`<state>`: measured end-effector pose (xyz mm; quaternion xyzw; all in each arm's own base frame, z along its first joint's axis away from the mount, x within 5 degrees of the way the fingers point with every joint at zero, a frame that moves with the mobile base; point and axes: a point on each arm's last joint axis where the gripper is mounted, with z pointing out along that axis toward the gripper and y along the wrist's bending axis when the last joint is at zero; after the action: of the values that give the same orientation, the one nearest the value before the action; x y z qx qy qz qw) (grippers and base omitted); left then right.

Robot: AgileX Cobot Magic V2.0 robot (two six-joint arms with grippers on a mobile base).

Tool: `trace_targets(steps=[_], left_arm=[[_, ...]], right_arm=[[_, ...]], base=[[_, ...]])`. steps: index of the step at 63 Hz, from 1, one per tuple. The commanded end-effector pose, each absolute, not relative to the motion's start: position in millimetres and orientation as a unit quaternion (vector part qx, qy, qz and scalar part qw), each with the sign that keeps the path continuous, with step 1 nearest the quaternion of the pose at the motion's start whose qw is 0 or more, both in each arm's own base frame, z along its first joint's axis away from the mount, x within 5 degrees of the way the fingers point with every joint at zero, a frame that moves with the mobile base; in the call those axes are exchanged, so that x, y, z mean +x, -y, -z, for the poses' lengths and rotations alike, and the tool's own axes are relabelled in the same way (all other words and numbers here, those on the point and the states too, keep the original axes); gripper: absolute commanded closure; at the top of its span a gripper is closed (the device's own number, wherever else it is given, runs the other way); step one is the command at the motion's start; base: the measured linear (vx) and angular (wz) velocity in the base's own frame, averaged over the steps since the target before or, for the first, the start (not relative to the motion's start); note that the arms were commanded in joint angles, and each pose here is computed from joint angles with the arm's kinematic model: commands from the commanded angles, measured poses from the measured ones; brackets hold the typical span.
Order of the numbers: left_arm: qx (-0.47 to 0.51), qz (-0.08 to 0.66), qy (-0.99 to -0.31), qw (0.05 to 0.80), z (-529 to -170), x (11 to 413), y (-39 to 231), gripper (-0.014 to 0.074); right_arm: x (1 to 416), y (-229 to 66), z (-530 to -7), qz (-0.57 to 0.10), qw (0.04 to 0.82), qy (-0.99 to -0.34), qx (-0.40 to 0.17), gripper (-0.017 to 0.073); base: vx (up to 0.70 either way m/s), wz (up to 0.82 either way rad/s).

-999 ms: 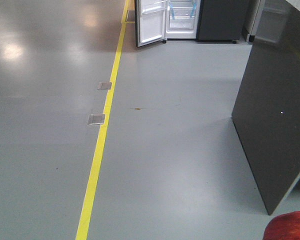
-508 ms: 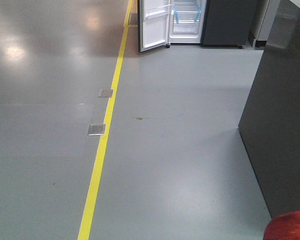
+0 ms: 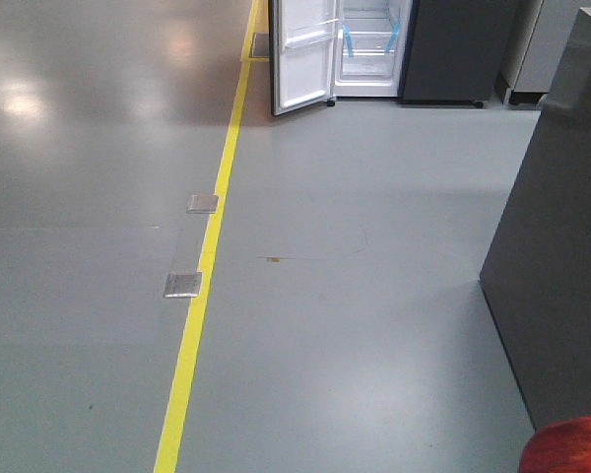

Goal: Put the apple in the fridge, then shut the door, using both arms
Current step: 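Drive toward the open refrigerator holding the apple in the right gripper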

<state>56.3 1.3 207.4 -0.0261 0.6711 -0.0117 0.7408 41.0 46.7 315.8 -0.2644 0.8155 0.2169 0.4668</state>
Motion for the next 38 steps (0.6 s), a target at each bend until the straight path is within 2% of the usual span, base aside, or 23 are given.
trace_targets(steps=[1, 38], left_arm=[[-0.033, 0.017, -0.647, 0.762, -207.2, 55.2, -1.8, 0.0600], [-0.033, 0.017, -0.647, 0.762, -207.2, 55.2, -1.8, 0.0600]], right_arm=[[43.7, -47.8, -329.0, -0.228, 0.503, -0.795, -0.253, 0.0158], [43.6, -47.8, -328.9, -0.228, 0.502, -0.795, -0.253, 0.0158]], base=[[0.29, -0.03], [0.31, -0.04]])
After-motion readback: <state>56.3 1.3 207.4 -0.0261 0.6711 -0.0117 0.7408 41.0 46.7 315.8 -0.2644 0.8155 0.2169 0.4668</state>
